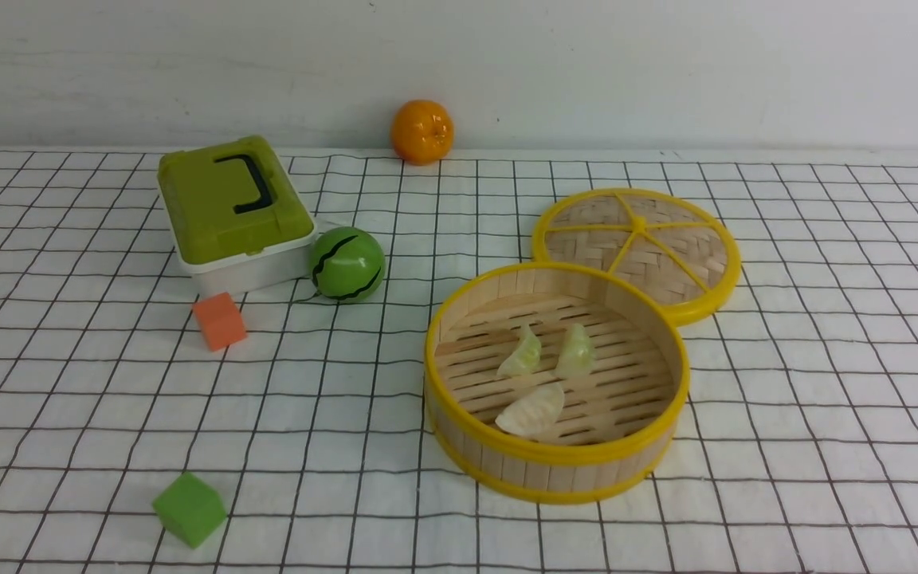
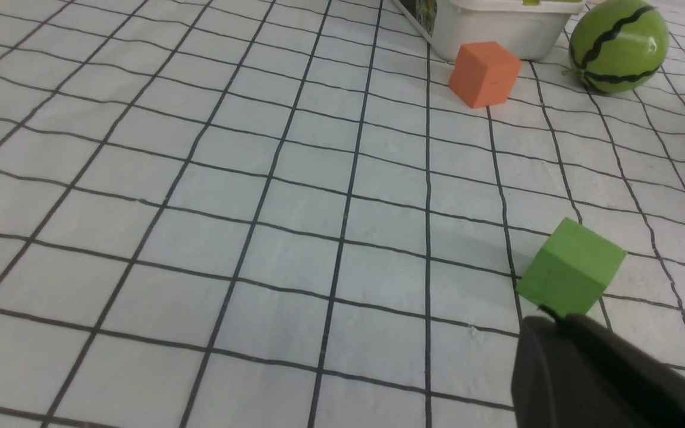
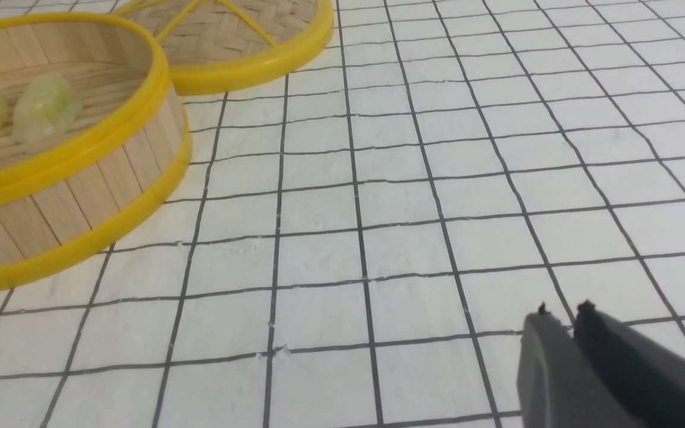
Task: Put the dumplings into the steamer on the table with the white tablecloth.
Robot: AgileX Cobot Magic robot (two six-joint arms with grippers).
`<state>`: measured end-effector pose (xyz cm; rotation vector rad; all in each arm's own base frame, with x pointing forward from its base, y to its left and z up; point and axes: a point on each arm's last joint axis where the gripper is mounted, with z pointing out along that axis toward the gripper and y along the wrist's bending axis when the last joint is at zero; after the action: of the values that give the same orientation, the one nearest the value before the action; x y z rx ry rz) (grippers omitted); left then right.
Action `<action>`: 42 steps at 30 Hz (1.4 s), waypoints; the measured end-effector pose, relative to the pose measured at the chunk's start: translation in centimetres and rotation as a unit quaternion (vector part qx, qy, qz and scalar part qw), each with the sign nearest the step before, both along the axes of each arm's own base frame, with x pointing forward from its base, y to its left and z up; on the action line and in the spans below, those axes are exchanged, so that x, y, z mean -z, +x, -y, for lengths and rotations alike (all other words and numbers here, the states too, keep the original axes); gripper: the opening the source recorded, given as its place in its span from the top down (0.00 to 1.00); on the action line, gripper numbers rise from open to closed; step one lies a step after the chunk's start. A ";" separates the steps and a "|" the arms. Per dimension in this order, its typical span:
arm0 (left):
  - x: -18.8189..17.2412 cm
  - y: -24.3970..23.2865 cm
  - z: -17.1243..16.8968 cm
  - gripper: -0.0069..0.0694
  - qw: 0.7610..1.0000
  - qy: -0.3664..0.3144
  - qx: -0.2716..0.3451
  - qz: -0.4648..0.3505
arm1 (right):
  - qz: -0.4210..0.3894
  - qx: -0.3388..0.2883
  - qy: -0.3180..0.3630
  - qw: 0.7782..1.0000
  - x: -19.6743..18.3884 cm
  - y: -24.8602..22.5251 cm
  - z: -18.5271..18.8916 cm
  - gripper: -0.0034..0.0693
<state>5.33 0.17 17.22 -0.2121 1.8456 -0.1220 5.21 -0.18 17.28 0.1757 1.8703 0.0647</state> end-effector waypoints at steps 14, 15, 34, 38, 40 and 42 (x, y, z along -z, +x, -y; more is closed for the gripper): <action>0.0 0.0 0.0 0.93 1.000 -0.002 0.000 0.000 | 0.000 0.000 0.000 1.000 0.0 0.0 0.0 0.84; 0.0 0.0 0.0 0.93 1.000 -0.002 0.000 0.000 | 0.000 0.000 0.000 1.000 0.0 0.0 0.0 0.83; 0.0 0.0 0.0 0.93 1.000 -0.002 0.000 0.000 | 0.000 0.000 0.000 1.000 0.0 0.0 0.0 0.81; 0.0 0.0 0.0 0.93 1.000 -0.002 0.000 0.000 | 0.000 0.000 0.000 1.000 0.0 0.0 0.0 0.80; 0.0 0.0 0.0 0.93 1.000 -0.002 0.000 0.000 | 0.000 0.000 0.000 1.000 0.0 0.0 0.0 0.80; 0.0 0.0 0.0 0.93 1.000 -0.002 0.000 0.000 | 0.000 0.000 0.000 1.000 0.0 0.0 0.0 0.80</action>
<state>5.33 0.16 17.23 -0.2139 1.8446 -0.1251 5.21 -0.18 17.28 0.1757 1.8703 0.0647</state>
